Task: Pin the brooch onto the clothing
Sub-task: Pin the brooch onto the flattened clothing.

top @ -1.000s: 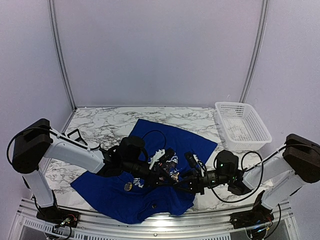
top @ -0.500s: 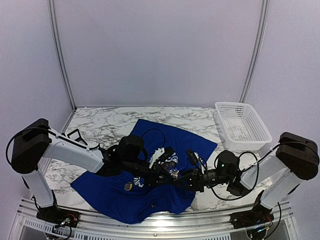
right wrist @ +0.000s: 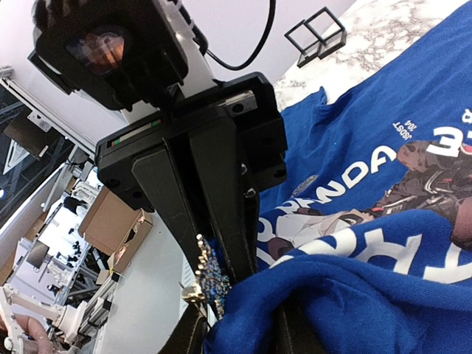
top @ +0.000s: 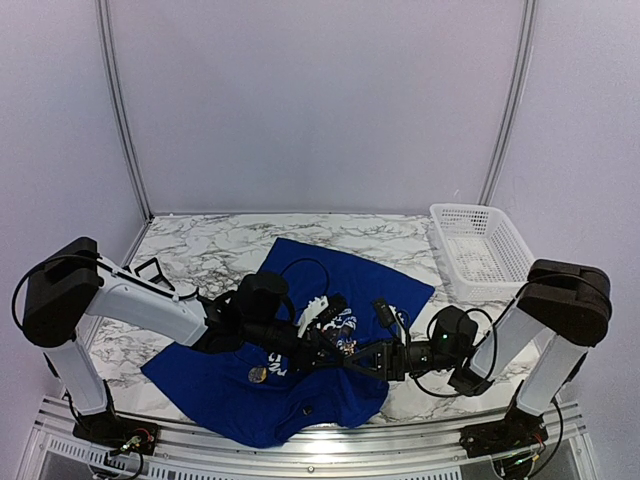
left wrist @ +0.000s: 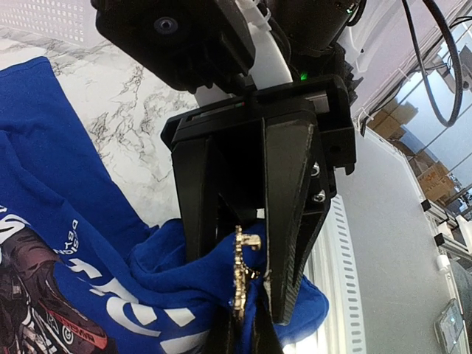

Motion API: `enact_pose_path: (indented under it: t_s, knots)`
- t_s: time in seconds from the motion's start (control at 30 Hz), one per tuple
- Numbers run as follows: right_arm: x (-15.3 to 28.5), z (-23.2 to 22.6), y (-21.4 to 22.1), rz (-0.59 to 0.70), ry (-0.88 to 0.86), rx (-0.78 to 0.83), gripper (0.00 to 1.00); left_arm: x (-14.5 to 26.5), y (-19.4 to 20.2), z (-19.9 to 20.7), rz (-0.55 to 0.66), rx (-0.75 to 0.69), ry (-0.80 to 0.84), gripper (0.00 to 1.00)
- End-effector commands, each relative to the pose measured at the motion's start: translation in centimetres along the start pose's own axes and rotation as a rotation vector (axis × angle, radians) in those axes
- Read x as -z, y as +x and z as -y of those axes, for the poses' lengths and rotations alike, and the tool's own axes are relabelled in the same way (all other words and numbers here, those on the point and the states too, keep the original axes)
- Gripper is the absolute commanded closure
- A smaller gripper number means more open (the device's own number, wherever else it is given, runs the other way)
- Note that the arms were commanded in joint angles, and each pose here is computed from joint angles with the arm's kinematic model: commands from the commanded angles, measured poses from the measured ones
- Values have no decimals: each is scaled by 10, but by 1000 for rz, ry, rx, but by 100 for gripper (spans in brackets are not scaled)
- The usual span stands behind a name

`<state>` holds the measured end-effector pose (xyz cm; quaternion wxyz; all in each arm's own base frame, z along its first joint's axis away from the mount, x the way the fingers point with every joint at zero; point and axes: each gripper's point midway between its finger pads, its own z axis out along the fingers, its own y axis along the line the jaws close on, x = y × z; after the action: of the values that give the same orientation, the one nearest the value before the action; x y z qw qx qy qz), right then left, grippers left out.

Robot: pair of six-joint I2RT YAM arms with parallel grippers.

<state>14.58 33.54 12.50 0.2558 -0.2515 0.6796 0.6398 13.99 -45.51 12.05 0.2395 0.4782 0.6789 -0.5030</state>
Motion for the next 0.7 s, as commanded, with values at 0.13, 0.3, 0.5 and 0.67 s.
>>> enact_pose_path:
  t_s: [0.13, 0.3, 0.5, 0.67]
  knots:
    - [1, 0, -45, 179, 17, 8, 79, -4, 18, 24, -59, -46, 66, 100]
    - [-1, 5, -52, 201, 36, -49, 80, -4, 19, 23, -63, -80, 35, 100]
    - [-3, 6, -54, 191, 39, -72, 81, -4, 25, 20, -71, -116, -5, 100]
    - [-6, 4, -55, 174, 19, -96, 86, -1, 26, 22, -68, -156, -17, 100]
